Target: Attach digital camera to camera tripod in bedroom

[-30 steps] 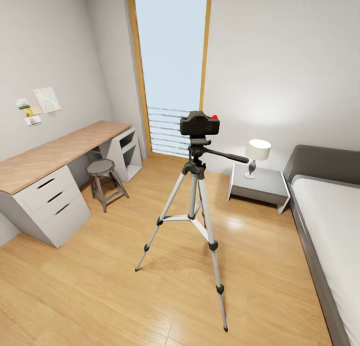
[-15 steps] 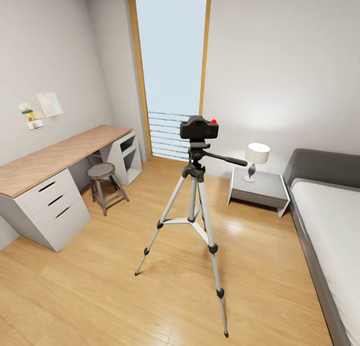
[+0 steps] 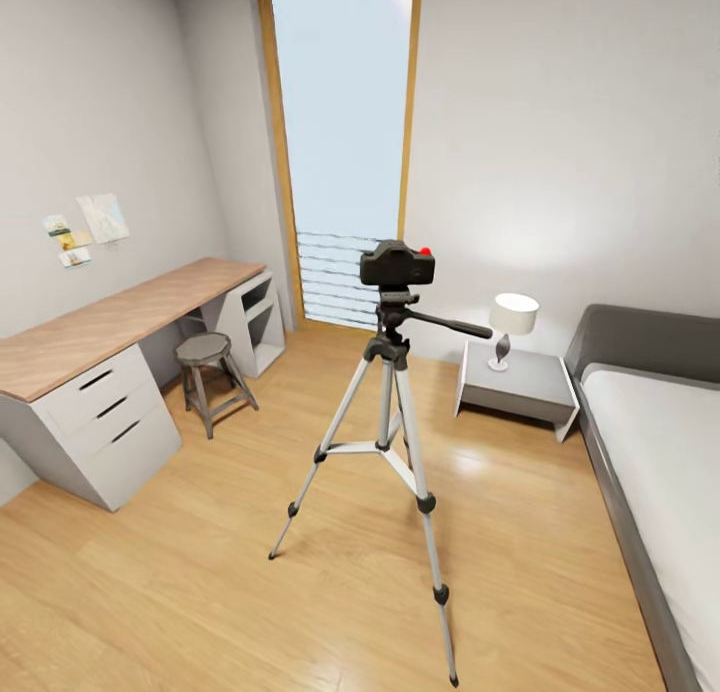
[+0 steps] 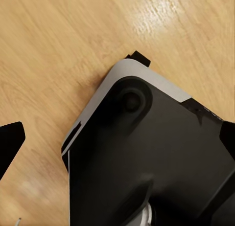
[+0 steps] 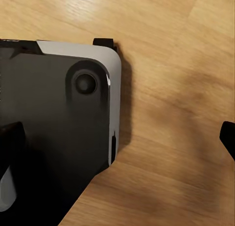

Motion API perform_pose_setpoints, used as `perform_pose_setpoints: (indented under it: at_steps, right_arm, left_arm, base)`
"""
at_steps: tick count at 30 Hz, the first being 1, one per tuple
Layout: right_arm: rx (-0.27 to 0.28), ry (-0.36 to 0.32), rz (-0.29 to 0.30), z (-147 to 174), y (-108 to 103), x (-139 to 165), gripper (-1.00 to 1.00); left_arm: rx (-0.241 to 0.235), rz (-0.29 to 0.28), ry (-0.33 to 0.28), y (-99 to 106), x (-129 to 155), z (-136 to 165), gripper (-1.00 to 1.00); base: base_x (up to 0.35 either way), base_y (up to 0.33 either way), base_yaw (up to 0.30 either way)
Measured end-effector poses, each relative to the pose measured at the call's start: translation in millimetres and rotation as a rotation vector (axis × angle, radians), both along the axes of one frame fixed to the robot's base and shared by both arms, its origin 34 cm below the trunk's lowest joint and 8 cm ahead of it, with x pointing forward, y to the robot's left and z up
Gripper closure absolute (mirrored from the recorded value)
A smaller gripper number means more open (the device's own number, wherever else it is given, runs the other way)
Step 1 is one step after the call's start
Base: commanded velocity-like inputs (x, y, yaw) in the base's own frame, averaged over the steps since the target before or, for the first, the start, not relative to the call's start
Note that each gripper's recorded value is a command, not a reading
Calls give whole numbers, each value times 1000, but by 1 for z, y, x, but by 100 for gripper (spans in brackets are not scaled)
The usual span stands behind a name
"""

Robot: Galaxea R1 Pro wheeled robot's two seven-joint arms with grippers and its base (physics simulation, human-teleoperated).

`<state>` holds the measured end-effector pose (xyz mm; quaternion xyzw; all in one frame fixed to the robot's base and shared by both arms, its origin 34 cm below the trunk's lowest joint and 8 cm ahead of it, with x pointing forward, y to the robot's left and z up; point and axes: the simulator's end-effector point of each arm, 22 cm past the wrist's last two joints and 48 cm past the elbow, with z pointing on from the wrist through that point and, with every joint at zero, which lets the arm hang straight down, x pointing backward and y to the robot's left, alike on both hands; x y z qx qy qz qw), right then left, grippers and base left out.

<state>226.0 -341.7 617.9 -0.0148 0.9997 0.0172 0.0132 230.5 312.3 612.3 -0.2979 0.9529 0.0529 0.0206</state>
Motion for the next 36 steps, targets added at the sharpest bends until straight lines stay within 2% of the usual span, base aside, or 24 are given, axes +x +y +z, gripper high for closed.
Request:
perform_pose_setpoints:
  at_steps: [36]
  right_arm:
    - [2,-58,0,7,1,22,-100]
  left_arm:
    - [0,0,-58,0,22,8,-100]
  base:
    - [0,0,0]
